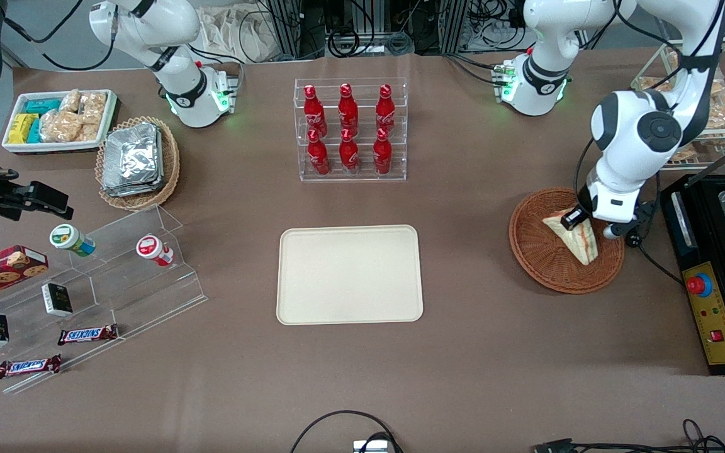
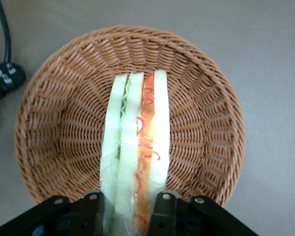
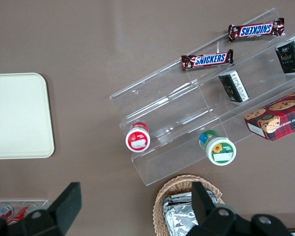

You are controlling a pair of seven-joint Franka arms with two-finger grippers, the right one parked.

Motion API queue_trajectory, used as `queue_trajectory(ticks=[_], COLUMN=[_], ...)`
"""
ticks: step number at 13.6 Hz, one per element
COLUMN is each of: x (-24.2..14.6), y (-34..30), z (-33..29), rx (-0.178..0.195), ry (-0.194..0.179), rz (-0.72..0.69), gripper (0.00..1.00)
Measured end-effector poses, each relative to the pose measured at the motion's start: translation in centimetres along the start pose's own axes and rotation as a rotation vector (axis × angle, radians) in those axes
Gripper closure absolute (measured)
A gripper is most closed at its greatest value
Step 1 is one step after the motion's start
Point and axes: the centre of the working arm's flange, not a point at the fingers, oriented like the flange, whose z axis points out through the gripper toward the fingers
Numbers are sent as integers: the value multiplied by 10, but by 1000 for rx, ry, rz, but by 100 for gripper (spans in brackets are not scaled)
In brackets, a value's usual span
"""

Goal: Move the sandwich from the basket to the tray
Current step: 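Lift the gripped sandwich up out of the basket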

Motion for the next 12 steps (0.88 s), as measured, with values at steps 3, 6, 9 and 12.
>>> queue_trajectory(ticks=[3, 6, 9, 12], x=[7, 12, 15, 14], y=[10, 37, 68, 88], z=[-26, -56, -96, -120], rx=[5, 3, 11, 3], ry=[2, 14, 7, 26], rz=[149, 239, 331, 415], gripper=[72, 71, 70, 70])
